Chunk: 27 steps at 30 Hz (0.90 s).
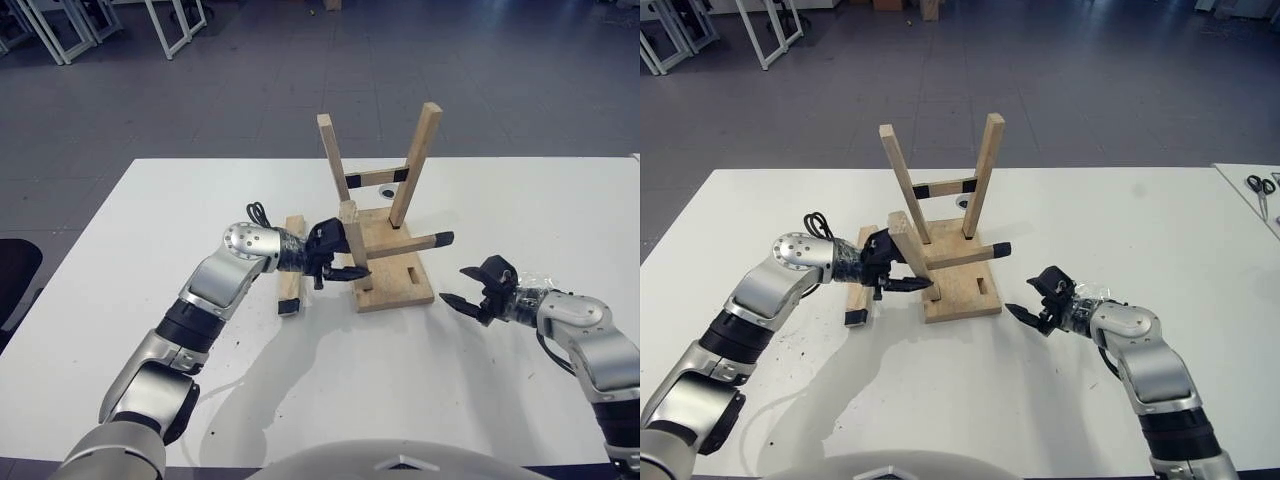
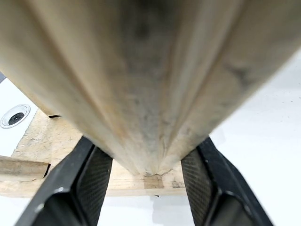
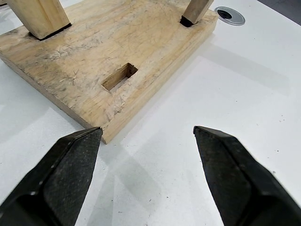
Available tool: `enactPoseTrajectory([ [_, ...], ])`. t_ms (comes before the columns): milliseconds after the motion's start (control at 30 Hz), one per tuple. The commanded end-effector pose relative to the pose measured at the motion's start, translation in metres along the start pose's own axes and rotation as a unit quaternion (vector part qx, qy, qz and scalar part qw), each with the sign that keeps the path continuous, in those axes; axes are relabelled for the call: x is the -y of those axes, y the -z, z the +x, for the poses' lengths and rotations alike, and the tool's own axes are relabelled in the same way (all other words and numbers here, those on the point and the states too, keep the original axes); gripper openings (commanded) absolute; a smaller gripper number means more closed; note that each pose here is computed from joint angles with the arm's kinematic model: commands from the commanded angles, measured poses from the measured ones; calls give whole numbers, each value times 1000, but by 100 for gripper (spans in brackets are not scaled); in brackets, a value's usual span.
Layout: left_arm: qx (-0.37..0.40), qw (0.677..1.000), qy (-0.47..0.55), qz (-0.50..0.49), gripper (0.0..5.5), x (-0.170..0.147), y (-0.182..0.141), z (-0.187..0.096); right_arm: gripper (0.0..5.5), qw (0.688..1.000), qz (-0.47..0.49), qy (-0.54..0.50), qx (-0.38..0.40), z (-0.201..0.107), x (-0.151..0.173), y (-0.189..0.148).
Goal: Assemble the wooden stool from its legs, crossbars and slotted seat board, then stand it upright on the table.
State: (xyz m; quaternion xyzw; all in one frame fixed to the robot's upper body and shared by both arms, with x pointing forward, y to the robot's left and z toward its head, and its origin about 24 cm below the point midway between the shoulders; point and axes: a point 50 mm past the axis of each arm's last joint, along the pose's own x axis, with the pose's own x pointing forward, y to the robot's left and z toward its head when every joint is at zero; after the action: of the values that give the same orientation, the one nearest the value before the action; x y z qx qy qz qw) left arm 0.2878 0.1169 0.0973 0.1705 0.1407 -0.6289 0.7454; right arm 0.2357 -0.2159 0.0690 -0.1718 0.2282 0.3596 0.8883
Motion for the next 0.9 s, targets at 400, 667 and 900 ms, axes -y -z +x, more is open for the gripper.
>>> enactPoseTrajectory([
  [400,269,948,-161,-54,271,-21,-100,-140,358,1000,19,11,-2,0,-10,6],
  [667,322,941,30,-104,271,-2,-194,-72,358,1000,27,13,-5,2,-13,11],
  [900,-9,942,21,-336,271,21,-20,-6,358,999,25,22,-9,4,-14,13],
])
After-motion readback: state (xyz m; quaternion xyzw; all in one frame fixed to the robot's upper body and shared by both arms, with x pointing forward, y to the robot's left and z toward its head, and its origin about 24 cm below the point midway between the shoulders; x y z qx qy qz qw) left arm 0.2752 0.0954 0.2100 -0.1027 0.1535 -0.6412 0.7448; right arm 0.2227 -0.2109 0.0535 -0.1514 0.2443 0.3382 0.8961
